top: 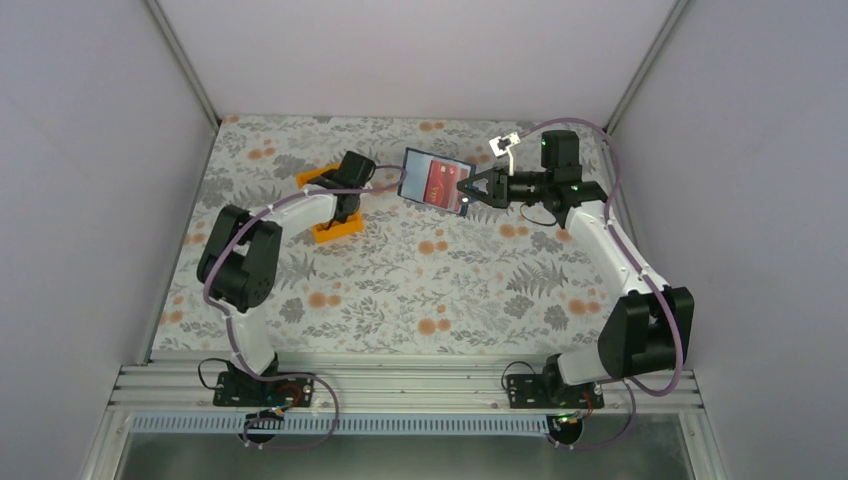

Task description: Take the credit cards out of the card holder

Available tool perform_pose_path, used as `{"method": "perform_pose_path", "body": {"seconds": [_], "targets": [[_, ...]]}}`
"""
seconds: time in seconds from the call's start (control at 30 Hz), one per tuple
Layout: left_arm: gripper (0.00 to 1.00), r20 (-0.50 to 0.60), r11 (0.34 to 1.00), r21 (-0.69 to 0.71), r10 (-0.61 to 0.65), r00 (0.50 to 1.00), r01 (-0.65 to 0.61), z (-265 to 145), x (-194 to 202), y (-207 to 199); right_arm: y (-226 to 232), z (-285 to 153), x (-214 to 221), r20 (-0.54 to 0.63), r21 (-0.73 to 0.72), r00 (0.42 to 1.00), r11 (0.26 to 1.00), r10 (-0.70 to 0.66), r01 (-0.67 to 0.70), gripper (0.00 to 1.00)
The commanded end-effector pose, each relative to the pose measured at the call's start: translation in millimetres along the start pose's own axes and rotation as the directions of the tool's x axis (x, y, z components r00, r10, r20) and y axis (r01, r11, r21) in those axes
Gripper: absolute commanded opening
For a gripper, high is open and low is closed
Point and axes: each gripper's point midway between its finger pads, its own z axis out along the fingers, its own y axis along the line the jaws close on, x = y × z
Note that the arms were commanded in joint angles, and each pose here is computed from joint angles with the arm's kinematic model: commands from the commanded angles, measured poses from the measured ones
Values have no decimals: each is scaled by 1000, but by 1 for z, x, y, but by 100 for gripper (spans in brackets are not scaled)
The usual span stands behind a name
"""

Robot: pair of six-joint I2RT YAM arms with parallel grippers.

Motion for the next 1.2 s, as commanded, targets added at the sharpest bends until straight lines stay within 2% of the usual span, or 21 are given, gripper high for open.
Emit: {"method": "perform_pose_path", "body": {"seconds": [0.0,0.17,0.57,0.63,0.7,0.77,0.83,0.93,1.03,1.17], "targets": [[2,-38,998,-52,28,999,-30,8,-1,4,22,-10,-12,26,-38,997,997,-67,68,4],[2,-65,997,-49,51,997,-54,22,0,-4,25,-11,-11,26,-39,996,996,-81,82,4],[3,-85,993,-93,70,994,-78,40,-6,7,27,-11,-12,23,-49,996,995,-88,89,4],[13,-88,993,-87,71,994,-78,43,-5,7,28,-12,-13,23,-50,996,995,-91,92,4],[29,-88,994,-75,68,994,-75,45,-4,6,28,-11,-12,23,-49,996,994,-92,93,4],[38,-82,996,-55,69,994,-74,44,-4,5,28,-11,-13,23,-48,995,994,-94,95,4],[44,-72,997,-41,62,995,-65,41,-5,5,28,-11,-13,22,-51,996,994,-92,93,4],[47,-57,998,-26,55,997,-57,35,-7,8,27,-11,-13,20,-53,996,994,-90,91,4],[58,-50,998,-4,63,997,-64,32,-8,8,27,-11,-13,19,-56,996,994,-88,89,4],[70,14,994,107,28,1000,-29,25,-17,4,27,-11,-13,19,-45,996,995,-88,88,4]]}}
